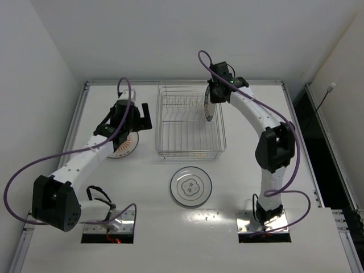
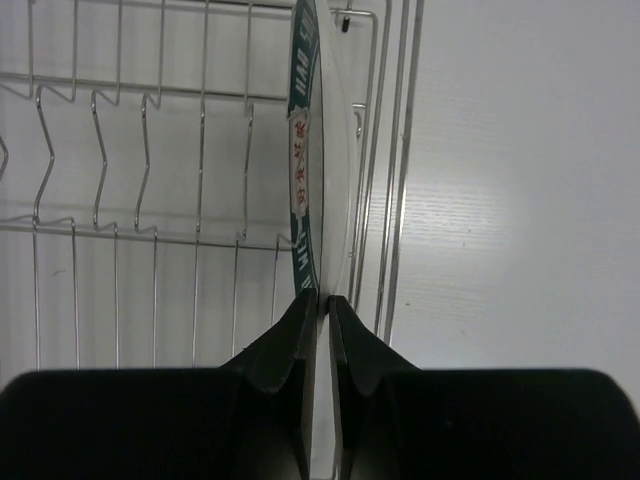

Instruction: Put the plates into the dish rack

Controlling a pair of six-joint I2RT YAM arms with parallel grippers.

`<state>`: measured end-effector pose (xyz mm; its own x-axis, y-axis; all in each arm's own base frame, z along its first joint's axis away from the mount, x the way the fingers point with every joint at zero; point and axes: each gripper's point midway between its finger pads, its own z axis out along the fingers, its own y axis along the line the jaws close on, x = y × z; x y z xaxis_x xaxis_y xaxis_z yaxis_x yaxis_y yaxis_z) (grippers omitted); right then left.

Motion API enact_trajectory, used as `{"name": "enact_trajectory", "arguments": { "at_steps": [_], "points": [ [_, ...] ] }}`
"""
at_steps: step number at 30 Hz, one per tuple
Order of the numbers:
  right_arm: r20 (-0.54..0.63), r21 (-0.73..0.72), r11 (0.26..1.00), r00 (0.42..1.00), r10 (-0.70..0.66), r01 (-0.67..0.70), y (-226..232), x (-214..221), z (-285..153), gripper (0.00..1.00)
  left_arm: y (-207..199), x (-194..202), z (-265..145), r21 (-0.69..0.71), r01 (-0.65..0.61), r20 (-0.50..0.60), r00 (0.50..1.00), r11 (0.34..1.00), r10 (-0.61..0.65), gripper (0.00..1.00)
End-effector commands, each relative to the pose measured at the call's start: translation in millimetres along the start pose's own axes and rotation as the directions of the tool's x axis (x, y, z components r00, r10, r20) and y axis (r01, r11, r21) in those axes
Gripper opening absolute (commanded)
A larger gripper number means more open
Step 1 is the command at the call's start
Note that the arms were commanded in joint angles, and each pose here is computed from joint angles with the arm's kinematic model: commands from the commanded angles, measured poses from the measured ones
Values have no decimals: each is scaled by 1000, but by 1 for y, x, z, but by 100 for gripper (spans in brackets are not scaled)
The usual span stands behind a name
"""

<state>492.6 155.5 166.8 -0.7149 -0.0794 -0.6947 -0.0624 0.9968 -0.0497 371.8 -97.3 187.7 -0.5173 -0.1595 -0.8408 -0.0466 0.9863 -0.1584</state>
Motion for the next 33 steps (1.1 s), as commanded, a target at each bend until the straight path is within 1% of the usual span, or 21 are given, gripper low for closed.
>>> {"name": "enact_trajectory", "arguments": {
  "at_steps": [1, 3, 5, 8, 9, 10, 11, 14, 15, 16, 17, 19, 20, 21, 22, 23, 26, 28, 29, 30, 33],
  "points": [
    [-31, -99, 994, 998, 50, -53, 17, 3, -18, 6, 0, -3, -22, 38, 122, -27, 992, 992, -121, 100],
    [-25, -111, 992, 998, 52, -54, 19, -4, -25, 12, -8, -9, -34, 76, 199, -21, 980, 977, -198, 100],
    [-42, -107, 992, 998, 57, -61, 18, -2, -28, 26, -12, -1, -39, 86, 242, -67, 969, 966, -237, 100],
    [36, -95, 993, 996, 76, -72, 8, -21, -58, 38, -17, -3, -46, 100, 286, -84, 957, 953, -278, 100],
    [43, -97, 993, 996, 78, -74, 6, -20, -65, 48, -17, -3, -46, 100, 286, -84, 957, 953, -278, 100],
    [96, -93, 992, 990, 99, -90, -5, -32, -88, 60, -14, 3, -42, 69, 281, -110, 956, 957, -272, 100],
    [116, -99, 991, 988, 105, -94, -8, -35, -100, 100, -11, 6, -40, 45, 276, -125, 955, 960, -269, 100],
    [158, -147, 985, 980, 119, -95, -14, -33, -148, 100, -12, 1, -38, 25, 252, -129, 960, 967, -247, 100],
    [117, -151, 985, 987, 107, -89, -15, -12, -148, 100, -11, -5, -36, 17, 240, -113, 965, 971, -237, 100],
    [99, -213, 974, 990, 96, -73, -4, 1, -158, 100, -9, -6, -34, 10, 215, -110, 971, 977, -213, 100],
    [63, -241, 967, 993, 104, -86, -6, 32, -170, 100, -8, -11, -34, 3, 207, -94, 974, 978, -205, 100],
    [17, -343, 929, 988, 153, -138, 4, 63, -182, 100, -8, -15, -35, 9, 194, -86, 978, 981, -192, 100],
    [-79, -339, 919, 979, 187, -202, 2, 108, -170, 100, -6, -13, -32, -5, 191, -89, 978, 982, -190, 100],
    [-30, -385, 899, 976, 216, -211, 2, 113, -187, 100, -6, -13, -32, -5, 191, -89, 978, 982, -190, 100],
    [-56, -425, 875, 971, 232, -233, 8, 129, -191, 100, -4, -14, -32, -6, 197, -90, 976, 980, -197, 100],
    [-146, -413, 855, 949, 279, -315, 10, 168, -181, 100, 0, -9, -29, -11, 203, -114, 973, 979, -203, 100],
    [-266, -453, 775, 896, 355, -441, 21, 211, -188, 100, 0, 0, -31, -6, 228, -145, 963, 974, -227, 100],
    [-367, -500, 703, 859, 358, -507, 38, 243, -189, 99, -3, 12, -31, 19, 258, -180, 951, 966, -250, 100],
    [-429, -513, 642, 818, 382, -570, 48, 250, -194, 99, -9, 14, -34, 52, 273, -193, 947, 961, -259, 100],
    [-455, -519, 616, 801, 388, -593, 52, 263, -188, 99, -8, 29, -32, 46, 271, -226, 940, 961, -254, 100],
    [-500, -494, 603, 772, 393, -627, 52, 274, -182, 97, -9, 44, -37, 57, 320, -242, 923, 946, -298, 100]
  ]
}}
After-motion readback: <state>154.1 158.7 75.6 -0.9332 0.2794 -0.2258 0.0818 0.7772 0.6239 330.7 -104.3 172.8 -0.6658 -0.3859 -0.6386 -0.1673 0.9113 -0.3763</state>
